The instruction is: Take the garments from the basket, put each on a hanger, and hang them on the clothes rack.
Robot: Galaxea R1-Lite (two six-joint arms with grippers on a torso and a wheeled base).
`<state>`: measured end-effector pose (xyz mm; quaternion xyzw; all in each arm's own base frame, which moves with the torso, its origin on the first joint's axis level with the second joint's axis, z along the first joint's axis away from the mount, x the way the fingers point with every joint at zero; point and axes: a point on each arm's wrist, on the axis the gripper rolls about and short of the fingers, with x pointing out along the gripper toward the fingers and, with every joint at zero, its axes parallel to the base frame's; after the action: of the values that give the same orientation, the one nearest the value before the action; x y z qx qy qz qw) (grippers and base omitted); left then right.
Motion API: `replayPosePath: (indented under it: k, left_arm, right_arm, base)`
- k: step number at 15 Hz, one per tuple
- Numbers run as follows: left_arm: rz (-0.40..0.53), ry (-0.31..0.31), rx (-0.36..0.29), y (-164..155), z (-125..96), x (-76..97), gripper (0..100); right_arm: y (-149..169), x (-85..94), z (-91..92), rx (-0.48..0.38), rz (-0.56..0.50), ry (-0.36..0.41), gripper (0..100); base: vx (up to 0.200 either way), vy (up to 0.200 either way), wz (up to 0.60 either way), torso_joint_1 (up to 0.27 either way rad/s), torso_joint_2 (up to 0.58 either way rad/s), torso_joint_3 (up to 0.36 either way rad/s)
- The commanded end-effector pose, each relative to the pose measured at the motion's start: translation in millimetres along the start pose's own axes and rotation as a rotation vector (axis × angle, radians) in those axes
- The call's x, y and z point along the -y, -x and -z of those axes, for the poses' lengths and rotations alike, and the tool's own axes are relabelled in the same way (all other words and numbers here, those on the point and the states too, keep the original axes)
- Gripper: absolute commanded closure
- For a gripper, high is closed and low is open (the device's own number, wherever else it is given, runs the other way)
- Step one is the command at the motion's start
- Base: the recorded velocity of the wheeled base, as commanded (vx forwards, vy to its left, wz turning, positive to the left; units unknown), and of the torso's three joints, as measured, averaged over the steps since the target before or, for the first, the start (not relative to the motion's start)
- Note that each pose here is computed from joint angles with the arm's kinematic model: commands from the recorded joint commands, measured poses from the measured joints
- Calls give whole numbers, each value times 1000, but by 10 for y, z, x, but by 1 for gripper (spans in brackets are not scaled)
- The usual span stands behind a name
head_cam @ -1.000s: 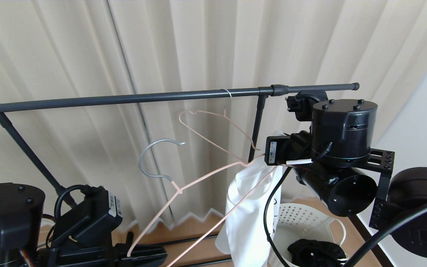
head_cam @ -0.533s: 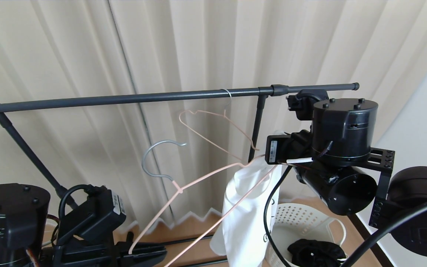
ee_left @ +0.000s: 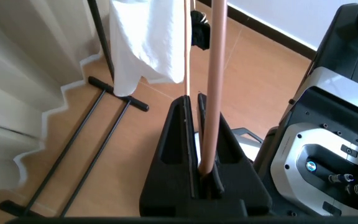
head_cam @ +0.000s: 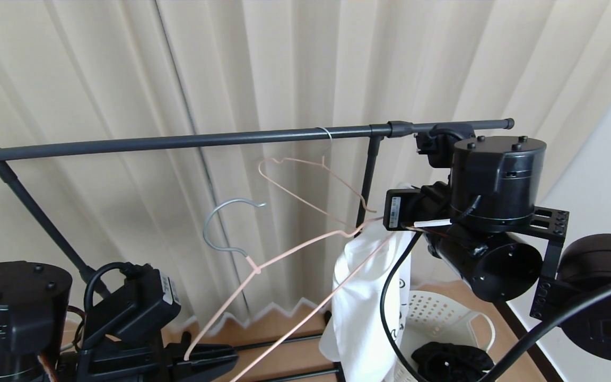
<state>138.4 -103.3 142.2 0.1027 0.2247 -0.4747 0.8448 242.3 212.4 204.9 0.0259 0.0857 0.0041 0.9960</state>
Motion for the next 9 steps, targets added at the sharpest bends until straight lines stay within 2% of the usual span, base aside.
replayPosePath:
  k: [1, 7, 9]
  left_arm:
    - [1, -2, 1, -13, -16, -4, 100]
    - [-4, -5, 11, -31, -58, -18, 100]
    - [-57, -11, -13, -92, -73, -22, 100]
  right_arm:
    - [-6, -3, 18, -4, 1, 4, 100]
    - [-9, -14, 30, -3, 9, 6, 100]
    - [-9, -12, 29, 5, 48, 11, 100]
  base:
    - [0, 0, 0, 0, 0, 0]
    - [0, 0, 0, 0, 0, 0]
    - [0, 0, 0, 0, 0, 0]
